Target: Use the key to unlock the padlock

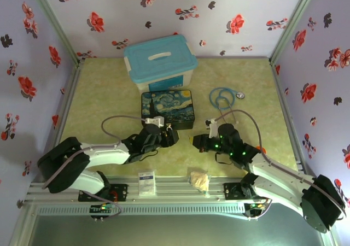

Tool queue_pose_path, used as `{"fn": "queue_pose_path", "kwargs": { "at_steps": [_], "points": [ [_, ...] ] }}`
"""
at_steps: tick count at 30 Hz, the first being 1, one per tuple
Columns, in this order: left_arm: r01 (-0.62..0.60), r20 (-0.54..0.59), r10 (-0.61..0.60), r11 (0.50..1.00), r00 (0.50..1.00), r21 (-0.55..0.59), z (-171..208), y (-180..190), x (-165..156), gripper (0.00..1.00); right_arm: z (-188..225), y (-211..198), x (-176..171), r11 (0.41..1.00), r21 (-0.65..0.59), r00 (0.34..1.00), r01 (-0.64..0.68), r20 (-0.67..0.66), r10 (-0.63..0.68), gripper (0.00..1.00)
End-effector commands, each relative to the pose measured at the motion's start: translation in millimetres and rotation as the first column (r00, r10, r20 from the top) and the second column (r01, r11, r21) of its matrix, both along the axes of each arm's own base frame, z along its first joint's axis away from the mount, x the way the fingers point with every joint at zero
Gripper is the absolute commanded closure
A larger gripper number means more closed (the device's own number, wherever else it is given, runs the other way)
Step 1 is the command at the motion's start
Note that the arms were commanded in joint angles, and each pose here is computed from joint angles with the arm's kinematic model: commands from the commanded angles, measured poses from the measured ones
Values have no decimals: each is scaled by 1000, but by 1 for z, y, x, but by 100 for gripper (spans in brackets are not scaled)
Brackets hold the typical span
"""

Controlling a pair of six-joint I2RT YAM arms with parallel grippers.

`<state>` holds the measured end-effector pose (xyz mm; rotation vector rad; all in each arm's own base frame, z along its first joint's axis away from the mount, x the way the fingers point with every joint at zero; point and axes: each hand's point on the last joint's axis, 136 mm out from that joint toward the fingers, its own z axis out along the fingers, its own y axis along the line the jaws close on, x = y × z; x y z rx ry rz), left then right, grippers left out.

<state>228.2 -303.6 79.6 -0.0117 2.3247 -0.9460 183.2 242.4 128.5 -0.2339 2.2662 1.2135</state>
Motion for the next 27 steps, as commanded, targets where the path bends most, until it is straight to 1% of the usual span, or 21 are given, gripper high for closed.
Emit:
{"fn": "queue_pose_path", "kwargs": {
  "at_steps": [1,3,7,10,12,16,20,25,27],
  "points": [
    [-55,41,51,991,998,118,-14,10,9,35,-2,-6,1,1000,-18,1000,7,25,-6,100],
    [-59,37,54,988,998,146,-20,10,10,35,-2,-7,1,1000,-17,1000,6,26,-5,100],
    [-102,57,94,981,994,162,-27,14,13,35,-3,-7,0,1000,-10,1000,5,24,-5,100],
    [-99,75,89,986,993,138,-30,8,16,36,-7,-9,0,1000,-14,1000,12,20,-12,100],
    [-83,75,74,988,994,133,-34,0,18,39,-8,-10,1,1000,-16,1000,17,21,-17,100],
    [-51,61,42,987,997,154,-43,-13,19,47,-11,-12,0,1000,-21,1000,20,17,-19,100],
    [-47,39,40,983,998,175,-53,-14,15,53,-12,-13,0,999,-23,1000,27,14,-27,100],
    [-49,33,45,987,998,152,-51,-13,12,70,-17,-13,3,999,-23,999,42,1,-42,100],
    [-48,35,43,989,998,139,-47,-12,11,76,-18,-10,5,999,0,999,47,-13,-47,100]
  ]
}}
